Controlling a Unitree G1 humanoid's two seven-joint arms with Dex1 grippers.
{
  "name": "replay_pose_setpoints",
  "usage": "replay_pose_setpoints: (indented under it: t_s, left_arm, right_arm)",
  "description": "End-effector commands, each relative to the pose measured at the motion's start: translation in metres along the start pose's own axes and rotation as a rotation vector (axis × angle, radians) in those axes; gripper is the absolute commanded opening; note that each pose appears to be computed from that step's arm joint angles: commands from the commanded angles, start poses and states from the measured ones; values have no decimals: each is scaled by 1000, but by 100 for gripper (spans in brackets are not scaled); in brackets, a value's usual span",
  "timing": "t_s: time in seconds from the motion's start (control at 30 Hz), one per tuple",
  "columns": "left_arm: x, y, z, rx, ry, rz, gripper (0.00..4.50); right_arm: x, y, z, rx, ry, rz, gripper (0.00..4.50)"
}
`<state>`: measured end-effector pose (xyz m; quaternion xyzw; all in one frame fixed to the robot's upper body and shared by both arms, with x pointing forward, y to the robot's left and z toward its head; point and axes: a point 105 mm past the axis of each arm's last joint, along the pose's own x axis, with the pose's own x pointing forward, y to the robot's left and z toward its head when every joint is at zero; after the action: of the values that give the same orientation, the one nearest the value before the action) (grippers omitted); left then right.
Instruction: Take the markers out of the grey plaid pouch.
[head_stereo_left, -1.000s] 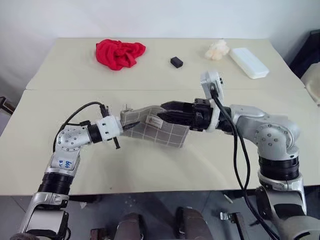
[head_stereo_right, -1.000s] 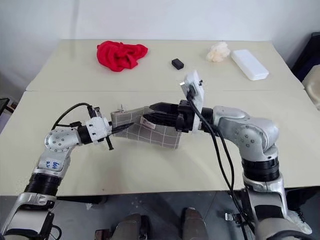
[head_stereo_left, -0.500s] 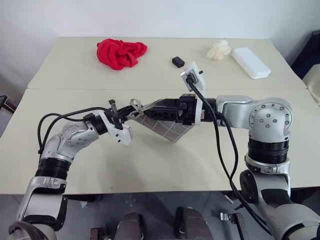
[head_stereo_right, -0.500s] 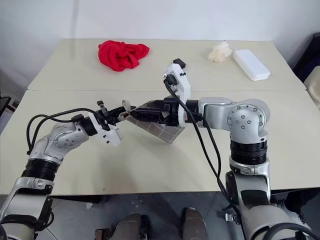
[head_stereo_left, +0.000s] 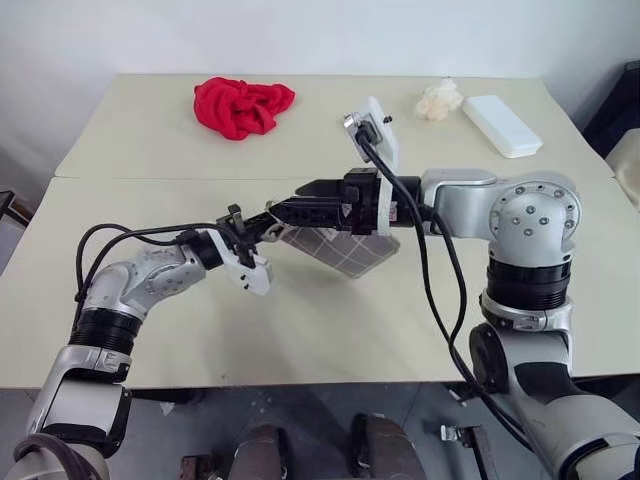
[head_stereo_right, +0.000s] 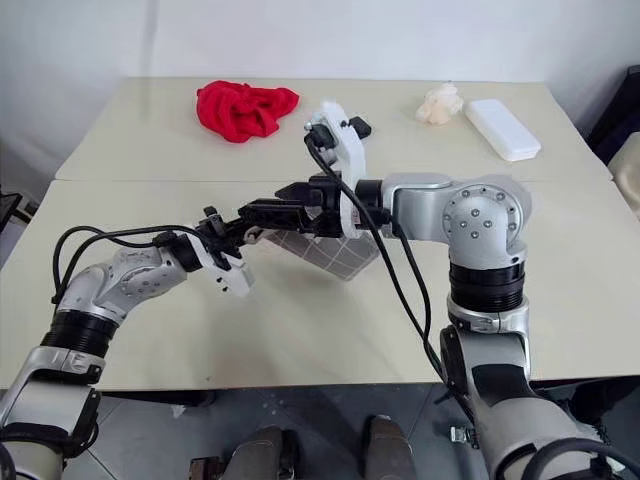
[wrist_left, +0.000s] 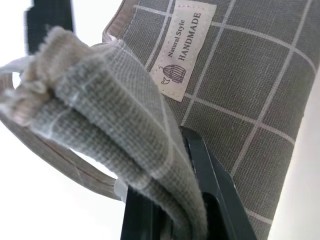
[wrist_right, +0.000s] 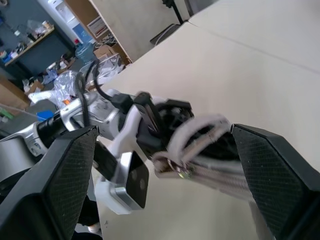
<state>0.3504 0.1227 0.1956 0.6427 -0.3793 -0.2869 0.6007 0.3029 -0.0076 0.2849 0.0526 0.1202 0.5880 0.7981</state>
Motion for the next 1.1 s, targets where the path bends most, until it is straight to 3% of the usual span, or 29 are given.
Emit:
replay_pose_setpoints:
  t_s: [0.03,0.43,0.53,0.77,0.8,0.83,0.93,1.1]
  left_arm:
    - [-2,2,2,11,-11,7,0]
    - [0,1,2,6,-7,2,0]
    - [-1,1,2,1,-4,1,0]
    - [-3,2,0,-8,7,6,0]
    - [-3,2,0,-11,10,7,0]
    - [-3,2,-1,-13,13,7,0]
    - [-4,3,-2,-18,20,13,0]
    - [-5,6,-4,-57,30,32,0]
  right_arm:
    - [0,-1,5,-44,17,-28,444]
    - [29,-10,-19,11,117,-66,444]
    - [32,-8,-23,8,128,-62,389]
    - [32,-10,-24,-7,105,-77,151]
    - [31,-11,-23,-14,101,-77,101]
    - [30,-11,-23,-20,96,-76,91]
    - [28,-11,-21,-38,77,-69,4]
    - [20,-14,-9,-21,-38,-61,4]
